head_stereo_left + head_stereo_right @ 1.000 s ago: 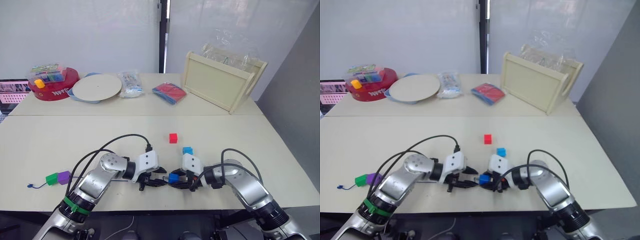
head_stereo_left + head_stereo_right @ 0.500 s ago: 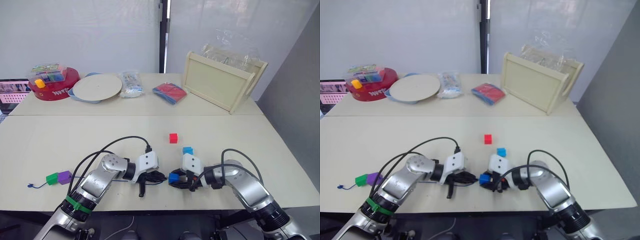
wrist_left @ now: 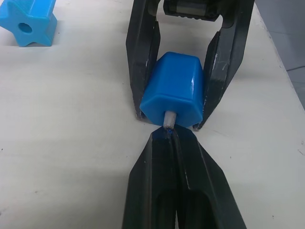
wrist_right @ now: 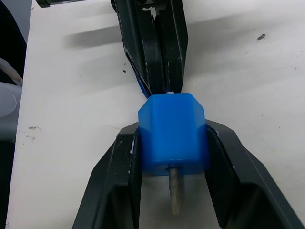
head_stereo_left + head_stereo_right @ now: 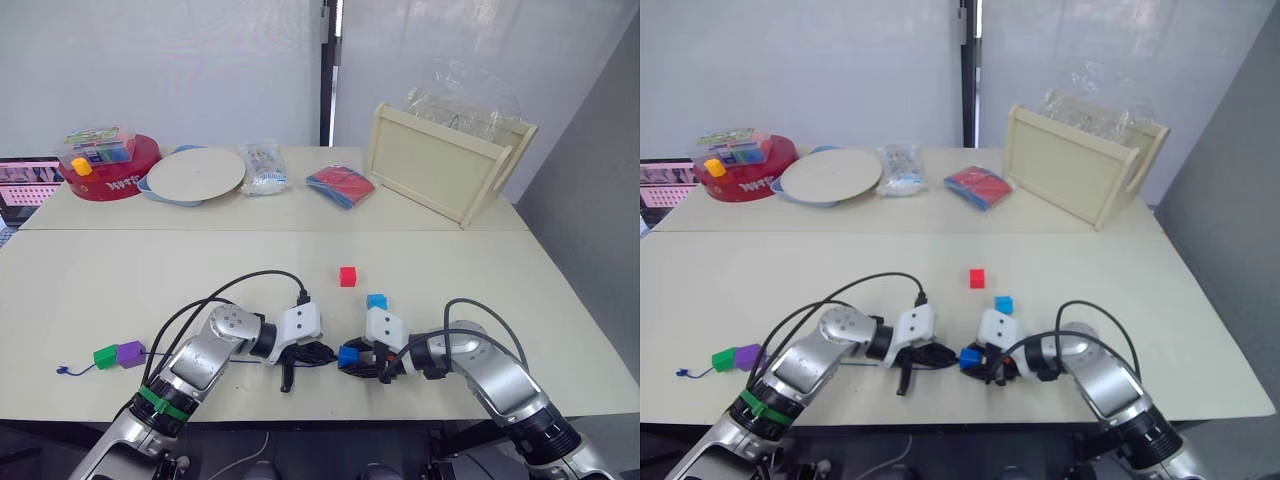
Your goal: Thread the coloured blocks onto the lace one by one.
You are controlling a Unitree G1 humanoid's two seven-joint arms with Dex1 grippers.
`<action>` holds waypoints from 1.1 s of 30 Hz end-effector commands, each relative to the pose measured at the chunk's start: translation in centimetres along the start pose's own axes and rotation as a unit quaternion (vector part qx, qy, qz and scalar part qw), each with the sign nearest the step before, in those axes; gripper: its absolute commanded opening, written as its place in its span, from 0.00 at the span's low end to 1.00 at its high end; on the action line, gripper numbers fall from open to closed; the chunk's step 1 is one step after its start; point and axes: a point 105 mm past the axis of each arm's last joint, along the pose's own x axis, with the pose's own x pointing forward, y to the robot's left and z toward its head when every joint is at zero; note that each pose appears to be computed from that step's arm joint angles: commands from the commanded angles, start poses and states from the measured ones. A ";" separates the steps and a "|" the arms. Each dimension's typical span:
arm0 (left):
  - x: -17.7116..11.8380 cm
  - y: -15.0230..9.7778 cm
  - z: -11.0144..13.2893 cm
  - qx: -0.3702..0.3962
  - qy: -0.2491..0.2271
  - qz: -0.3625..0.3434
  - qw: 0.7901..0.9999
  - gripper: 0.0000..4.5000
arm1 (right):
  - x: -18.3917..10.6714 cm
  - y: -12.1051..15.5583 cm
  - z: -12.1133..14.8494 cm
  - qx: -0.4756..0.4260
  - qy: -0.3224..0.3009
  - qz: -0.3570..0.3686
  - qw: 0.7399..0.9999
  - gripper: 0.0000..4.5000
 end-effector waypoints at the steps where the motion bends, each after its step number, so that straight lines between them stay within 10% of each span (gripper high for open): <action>1: -0.2 -0.4 1.1 0.024 -0.012 -0.011 1.000 0.00 | 0.4 0.2 -1.2 0.020 0.023 -0.008 1.000 0.29; 4: -1.3 0.1 1.1 0.020 -0.012 0.009 1.000 0.00 | 0.4 0.1 -1.4 0.025 0.025 -0.012 0.999 0.29; 16: -3.9 0.0 1.6 0.015 -0.014 0.033 0.999 0.83 | 0.4 0.2 -1.7 0.032 0.026 -0.020 0.999 0.29; 33: -2.9 -0.1 -2.8 0.016 0.054 0.102 0.993 0.83 | 0.2 0.3 -1.4 0.034 0.022 -0.029 0.999 0.29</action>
